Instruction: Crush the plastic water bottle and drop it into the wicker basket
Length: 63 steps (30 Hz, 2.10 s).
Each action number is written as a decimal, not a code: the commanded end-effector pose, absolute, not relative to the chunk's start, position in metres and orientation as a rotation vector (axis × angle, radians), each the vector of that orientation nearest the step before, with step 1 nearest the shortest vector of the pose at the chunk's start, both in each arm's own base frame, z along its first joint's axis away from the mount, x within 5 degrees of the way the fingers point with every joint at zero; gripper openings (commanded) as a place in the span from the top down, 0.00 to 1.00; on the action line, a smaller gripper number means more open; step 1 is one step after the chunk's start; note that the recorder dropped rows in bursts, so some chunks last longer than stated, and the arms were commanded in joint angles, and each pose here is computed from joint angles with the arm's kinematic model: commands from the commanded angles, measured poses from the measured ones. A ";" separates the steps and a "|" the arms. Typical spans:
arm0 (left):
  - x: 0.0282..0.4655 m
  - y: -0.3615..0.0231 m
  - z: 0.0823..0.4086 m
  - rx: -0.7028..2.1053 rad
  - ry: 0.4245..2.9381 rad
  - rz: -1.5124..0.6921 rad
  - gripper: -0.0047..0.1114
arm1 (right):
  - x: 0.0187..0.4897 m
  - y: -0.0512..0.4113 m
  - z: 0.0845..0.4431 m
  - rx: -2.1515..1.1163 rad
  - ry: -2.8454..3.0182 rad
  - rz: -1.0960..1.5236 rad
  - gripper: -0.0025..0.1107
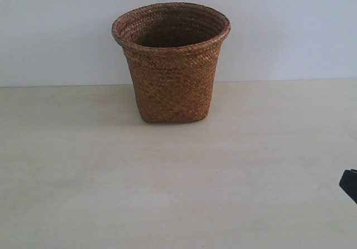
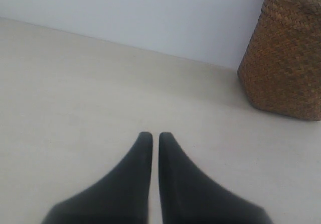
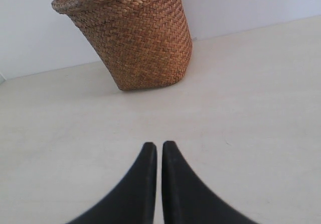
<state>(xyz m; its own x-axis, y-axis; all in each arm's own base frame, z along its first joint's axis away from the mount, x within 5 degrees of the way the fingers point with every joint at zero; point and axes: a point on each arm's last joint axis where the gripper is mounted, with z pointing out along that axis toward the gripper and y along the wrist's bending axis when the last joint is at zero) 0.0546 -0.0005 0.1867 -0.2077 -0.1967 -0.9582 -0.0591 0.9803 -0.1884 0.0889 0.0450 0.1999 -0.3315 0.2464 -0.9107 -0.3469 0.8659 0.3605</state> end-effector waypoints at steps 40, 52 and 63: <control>0.054 -0.001 0.186 -0.193 1.778 -0.127 0.93 | 0.052 0.003 0.185 0.057 1.853 0.089 0.98; 0.054 -0.001 0.186 -0.193 1.778 -0.127 0.93 | 0.053 0.003 0.181 0.055 1.837 0.082 0.98; 0.054 -0.001 0.186 -0.193 1.778 -0.127 0.93 | 0.053 0.003 0.181 0.062 1.837 0.091 0.98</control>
<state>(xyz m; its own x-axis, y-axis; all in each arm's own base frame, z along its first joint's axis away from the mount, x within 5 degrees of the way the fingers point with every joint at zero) 0.0546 -0.0006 0.1867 -0.2076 -0.1986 -0.9579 -0.0589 0.9799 -0.1904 0.0531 0.0031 0.1812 -0.2823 0.0886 -0.9552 -0.0081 0.9955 0.0948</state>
